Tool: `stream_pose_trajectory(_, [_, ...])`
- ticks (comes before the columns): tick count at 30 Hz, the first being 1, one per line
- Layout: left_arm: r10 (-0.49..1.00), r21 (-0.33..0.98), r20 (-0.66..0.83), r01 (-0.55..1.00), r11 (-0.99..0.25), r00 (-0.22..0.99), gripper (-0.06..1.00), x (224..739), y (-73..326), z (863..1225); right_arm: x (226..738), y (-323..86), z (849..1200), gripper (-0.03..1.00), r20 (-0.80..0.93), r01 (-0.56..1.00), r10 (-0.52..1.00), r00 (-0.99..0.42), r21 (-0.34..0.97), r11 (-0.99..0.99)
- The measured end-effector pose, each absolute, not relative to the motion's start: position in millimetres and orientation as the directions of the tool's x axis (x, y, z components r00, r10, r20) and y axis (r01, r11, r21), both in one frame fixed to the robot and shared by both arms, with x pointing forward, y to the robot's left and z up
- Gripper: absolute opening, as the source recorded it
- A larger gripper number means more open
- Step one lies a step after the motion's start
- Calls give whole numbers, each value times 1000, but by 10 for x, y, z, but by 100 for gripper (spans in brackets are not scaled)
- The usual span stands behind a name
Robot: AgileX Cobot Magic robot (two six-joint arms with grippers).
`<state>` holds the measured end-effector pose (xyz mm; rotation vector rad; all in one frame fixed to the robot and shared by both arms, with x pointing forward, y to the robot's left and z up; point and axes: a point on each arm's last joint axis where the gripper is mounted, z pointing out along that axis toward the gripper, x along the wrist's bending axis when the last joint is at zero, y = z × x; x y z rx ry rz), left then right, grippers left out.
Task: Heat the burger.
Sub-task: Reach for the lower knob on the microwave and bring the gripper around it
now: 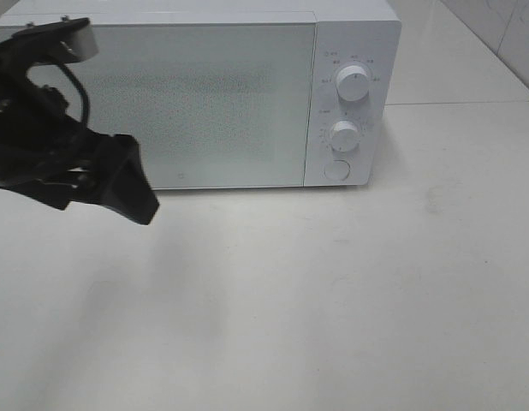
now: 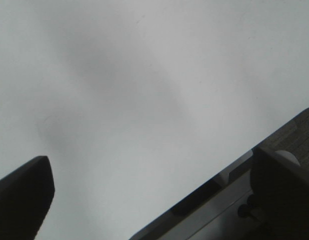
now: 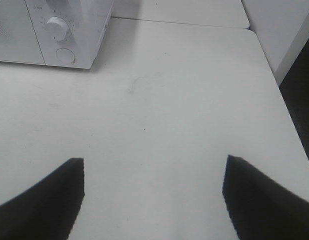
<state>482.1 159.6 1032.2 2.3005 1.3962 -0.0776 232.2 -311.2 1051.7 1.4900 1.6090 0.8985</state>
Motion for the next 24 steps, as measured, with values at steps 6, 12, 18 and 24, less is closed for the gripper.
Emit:
stream_pose_trajectory(6, [891,256,-263,917,-306,370,99,4767,2077,10475,2322,-3112,10517,75,-64,468,997,-38,880,75])
stream_pose_trajectory(12, [929,223,-222,943,-249,298,99,4690,2307,10572,2322,-3112,10517,75,-64,468,997,-38,880,75])
stream_pose_trajectory(18, [974,268,-96,947,-174,206,99,4500,2556,10791,2322,-3112,10517,75,-64,468,997,-38,880,75])
stream_pose_trajectory(24, [989,299,-21,945,-133,146,99,4206,2690,10772,2322,-3112,10517,75,-64,468,997,-38,880,75])
